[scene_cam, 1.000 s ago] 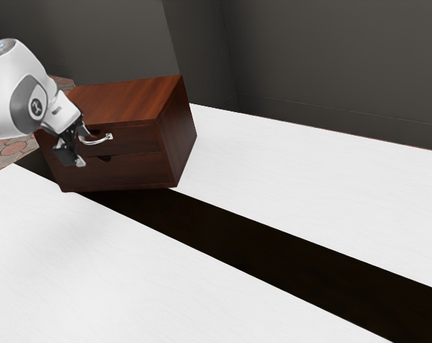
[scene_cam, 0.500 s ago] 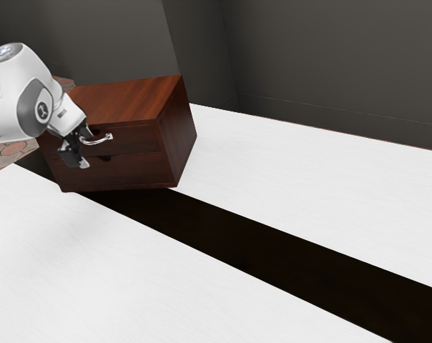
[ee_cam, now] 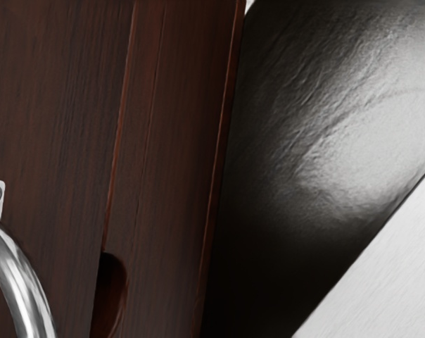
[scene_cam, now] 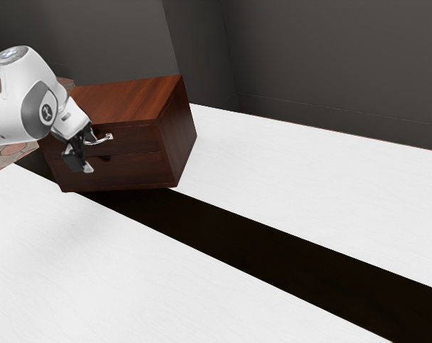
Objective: Pull the drawer handle with one arm to open the drawer
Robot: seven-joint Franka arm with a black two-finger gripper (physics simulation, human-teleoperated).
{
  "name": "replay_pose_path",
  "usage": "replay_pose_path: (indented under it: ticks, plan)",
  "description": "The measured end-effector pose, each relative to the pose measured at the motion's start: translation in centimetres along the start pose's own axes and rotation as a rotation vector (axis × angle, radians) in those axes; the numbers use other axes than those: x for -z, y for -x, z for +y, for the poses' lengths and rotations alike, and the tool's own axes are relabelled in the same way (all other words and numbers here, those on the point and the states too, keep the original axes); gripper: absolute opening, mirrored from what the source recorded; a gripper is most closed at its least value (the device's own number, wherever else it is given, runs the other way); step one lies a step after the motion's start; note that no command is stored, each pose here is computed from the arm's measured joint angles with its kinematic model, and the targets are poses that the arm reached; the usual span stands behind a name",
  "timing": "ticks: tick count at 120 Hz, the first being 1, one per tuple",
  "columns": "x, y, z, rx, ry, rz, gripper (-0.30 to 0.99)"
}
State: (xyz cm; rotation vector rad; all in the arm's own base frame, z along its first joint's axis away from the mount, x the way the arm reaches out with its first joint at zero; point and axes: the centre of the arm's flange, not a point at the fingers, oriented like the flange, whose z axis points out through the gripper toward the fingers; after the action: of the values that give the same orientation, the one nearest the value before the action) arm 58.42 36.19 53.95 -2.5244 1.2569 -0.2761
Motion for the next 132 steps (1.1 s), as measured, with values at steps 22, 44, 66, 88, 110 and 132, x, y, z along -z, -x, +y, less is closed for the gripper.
replay_pose_path:
  ticks: [22,44,66,88,110,132]
  plan:
    - [0.2,-0.1,0.3,-0.002,0.020,0.004,0.68]
    - [0.9,0.0,1.4,0.000,0.049,0.009,0.69]
    - [1.8,0.0,2.7,-0.001,0.066,0.016,0.65]
    - [1.8,0.2,3.8,0.000,0.085,0.019,0.70]
    - [2.0,0.5,4.9,0.003,0.098,0.023,0.69]
    - [2.8,0.7,6.0,0.005,0.102,0.028,0.66]
